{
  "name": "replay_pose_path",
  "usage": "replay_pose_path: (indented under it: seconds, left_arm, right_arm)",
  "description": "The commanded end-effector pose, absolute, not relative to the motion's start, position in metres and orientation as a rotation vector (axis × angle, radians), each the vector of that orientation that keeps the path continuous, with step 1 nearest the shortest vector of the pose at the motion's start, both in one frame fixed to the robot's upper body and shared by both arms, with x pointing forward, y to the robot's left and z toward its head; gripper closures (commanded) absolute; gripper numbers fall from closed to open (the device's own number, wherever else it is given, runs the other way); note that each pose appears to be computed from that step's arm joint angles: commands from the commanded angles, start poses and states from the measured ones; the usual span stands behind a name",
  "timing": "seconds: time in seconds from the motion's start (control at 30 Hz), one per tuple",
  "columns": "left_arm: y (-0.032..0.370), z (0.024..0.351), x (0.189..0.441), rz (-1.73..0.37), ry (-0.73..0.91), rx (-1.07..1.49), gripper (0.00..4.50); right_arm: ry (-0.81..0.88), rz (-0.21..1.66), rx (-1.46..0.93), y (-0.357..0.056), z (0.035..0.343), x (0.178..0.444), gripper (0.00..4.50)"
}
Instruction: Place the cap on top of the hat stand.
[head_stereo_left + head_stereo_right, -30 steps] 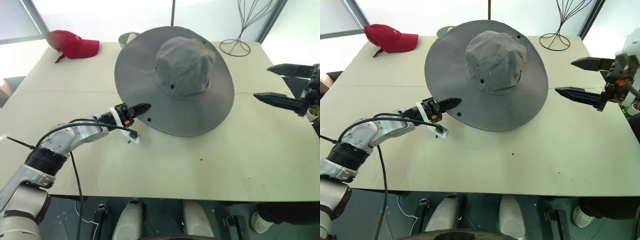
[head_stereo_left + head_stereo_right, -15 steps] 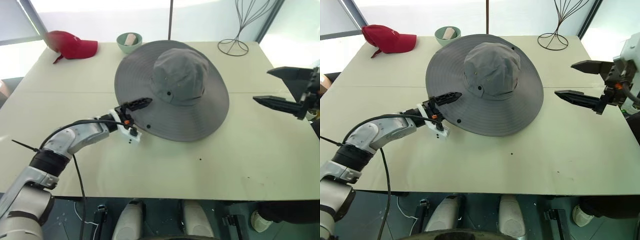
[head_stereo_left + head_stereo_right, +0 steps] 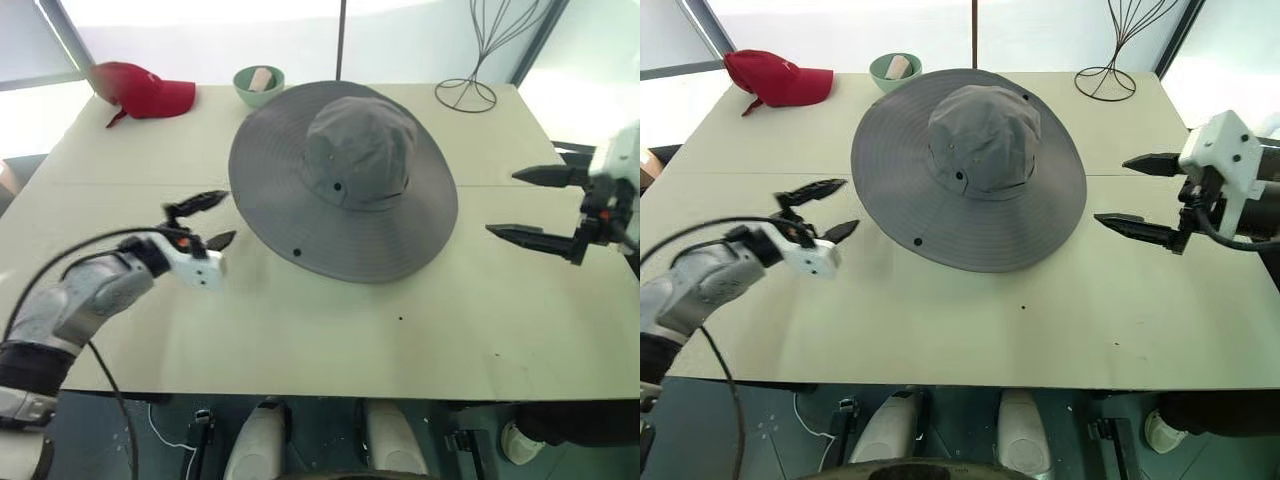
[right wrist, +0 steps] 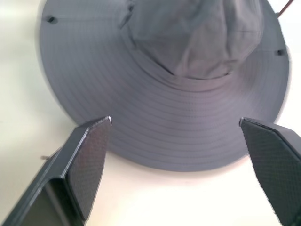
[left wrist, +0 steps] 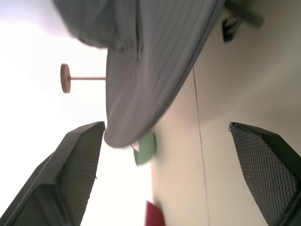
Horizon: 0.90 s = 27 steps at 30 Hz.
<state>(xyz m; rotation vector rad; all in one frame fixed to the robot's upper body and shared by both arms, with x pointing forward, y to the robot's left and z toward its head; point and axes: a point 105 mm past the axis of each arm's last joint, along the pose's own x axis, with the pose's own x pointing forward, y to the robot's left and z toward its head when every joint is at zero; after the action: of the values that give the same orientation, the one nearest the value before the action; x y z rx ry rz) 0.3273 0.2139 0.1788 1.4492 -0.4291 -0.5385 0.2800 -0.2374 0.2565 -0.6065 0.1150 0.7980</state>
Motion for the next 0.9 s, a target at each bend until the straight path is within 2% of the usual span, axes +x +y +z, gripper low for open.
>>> replay_pose_path:
  seconds: [0.03,0.1,0.2,0.3,0.4,0.6,0.9]
  left_arm:
    - [0.254,0.205,0.326,-0.464,-0.292,1.239,0.07]
    - [0.275,0.214,0.322,-0.475,-0.150,0.995,0.07]
    - [0.270,0.223,0.299,-0.681,0.002,0.694,0.07]
    - [0.255,0.236,0.270,-0.904,0.114,0.544,0.07]
    - [0.244,0.248,0.252,-1.037,0.167,0.464,0.07]
    - [0.223,0.270,0.248,-1.143,0.153,0.364,0.07]
    - [0.216,0.271,0.257,-1.163,0.164,0.427,0.07]
  right_arm:
    - [0.036,0.767,-0.696,-0.218,0.254,0.281,0.00]
    - [-0.014,0.779,-0.717,-0.200,0.245,0.277,0.00]
    - [-0.060,0.798,-0.759,-0.181,0.232,0.269,0.00]
    - [-0.081,0.789,-0.817,-0.171,0.212,0.265,0.00]
    - [-0.111,0.762,-0.886,-0.166,0.195,0.265,0.00]
    - [-0.121,0.657,-0.935,-0.168,0.158,0.274,0.00]
    - [-0.187,0.555,-1.140,-0.170,0.109,0.286,0.00]
